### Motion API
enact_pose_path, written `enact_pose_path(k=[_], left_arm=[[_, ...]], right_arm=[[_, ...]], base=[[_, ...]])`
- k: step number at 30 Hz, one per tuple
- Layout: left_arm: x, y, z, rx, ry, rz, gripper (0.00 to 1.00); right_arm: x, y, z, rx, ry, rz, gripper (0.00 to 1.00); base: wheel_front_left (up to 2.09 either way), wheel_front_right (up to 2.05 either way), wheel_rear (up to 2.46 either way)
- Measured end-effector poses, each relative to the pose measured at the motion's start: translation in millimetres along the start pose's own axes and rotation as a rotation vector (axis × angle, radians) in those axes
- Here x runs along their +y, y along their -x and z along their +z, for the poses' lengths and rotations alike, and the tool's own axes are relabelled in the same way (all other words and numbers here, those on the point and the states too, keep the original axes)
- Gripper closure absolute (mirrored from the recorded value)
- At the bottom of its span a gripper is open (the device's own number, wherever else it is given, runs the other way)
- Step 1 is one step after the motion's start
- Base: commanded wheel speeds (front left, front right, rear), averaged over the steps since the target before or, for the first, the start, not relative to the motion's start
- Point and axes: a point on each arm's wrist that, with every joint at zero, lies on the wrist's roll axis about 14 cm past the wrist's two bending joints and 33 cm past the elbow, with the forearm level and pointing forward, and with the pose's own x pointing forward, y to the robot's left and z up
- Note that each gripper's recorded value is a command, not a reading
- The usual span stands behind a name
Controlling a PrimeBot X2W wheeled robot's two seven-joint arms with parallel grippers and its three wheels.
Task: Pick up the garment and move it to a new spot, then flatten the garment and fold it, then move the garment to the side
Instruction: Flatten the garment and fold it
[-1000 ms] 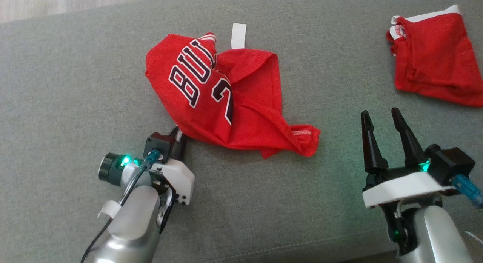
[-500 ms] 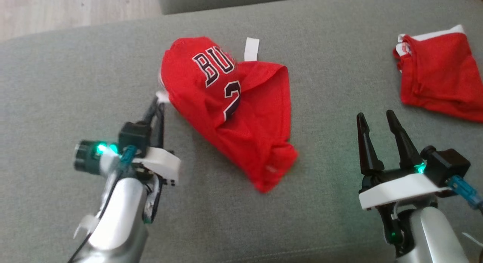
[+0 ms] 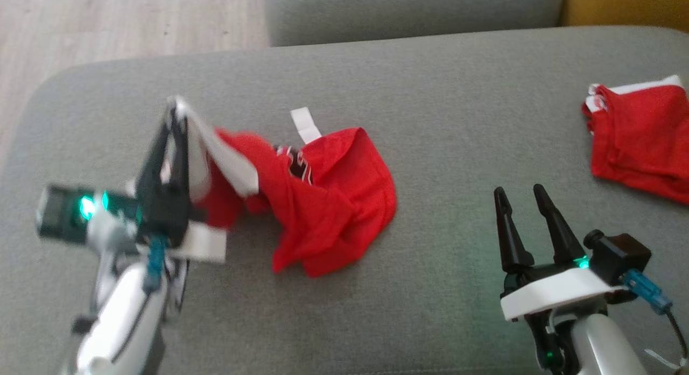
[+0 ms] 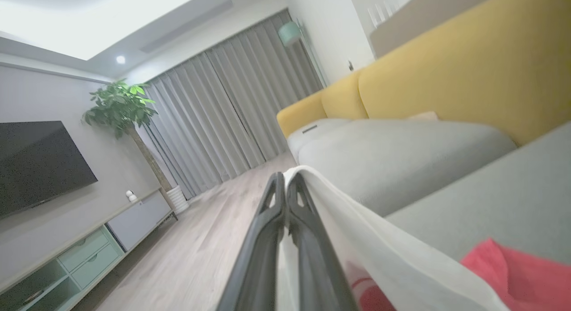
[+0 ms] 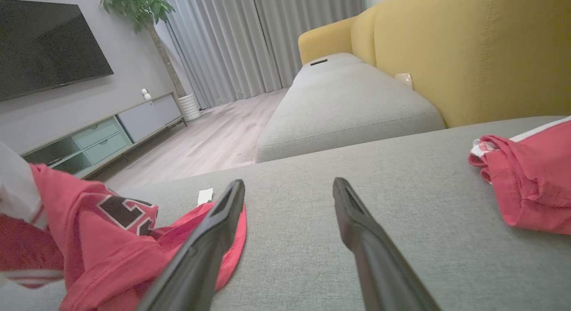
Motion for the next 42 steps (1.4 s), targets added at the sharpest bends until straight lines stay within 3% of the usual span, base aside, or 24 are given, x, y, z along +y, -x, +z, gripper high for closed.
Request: enact_pose_path(k=[5,11,17,18,19,27,32,38,42], left_arm=[[-27.0,50.5,-44.9,0.173,0.003,-0.111,1.0],[-92.8,141.4,-95.4,0.441,0.113,-0.352,1.0],[-110.6,181.9,-116.7,0.598,0.18,-0.397,1.0],[-109.5,182.6,-117.1,0.603,0.187,-0.385,0.55],[-106.4,181.0,-116.8,0.603,0.19,-0.365,0.0],[-51.4,134.1,-88.7,0.461,0.241,-0.088,0.0],[-3.4,109.6,-57.8,0.339,0.278,0.124,0.0],[6.8,115.3,-57.2,0.346,0.3,0.18,0.0],[7.6,122.0,-61.0,0.37,0.311,0.202,0.0]], right_arm=[[10.6,-3.4,-4.0,0.011,-0.01,0.032,0.0],[19.6,-7.7,-9.9,0.029,-0.013,0.06,0.0],[27.0,-10.9,-14.6,0.045,-0.015,0.082,0.0],[29.1,-11.7,-15.0,0.047,-0.015,0.089,0.0],[31.3,-12.4,-15.2,0.048,-0.014,0.095,0.0],[49.8,-18.5,-19.1,0.065,-0.01,0.151,0.0],[63.5,-28.2,-40.6,0.171,0.032,0.198,0.0],[88.7,-71.2,-52.7,0.306,0.069,0.268,0.0],[102.7,-97.1,-74.7,0.47,0.071,0.293,0.0]], base=[[0.0,0.0,0.0],[0.0,0.0,0.0],[0.0,0.0,0.0],[0.0,0.0,0.0],[0.0,0.0,0.0],[0.0,0.0,0.0],[0.0,0.0,0.0],[0.0,0.0,0.0],[0.0,0.0,0.0]])
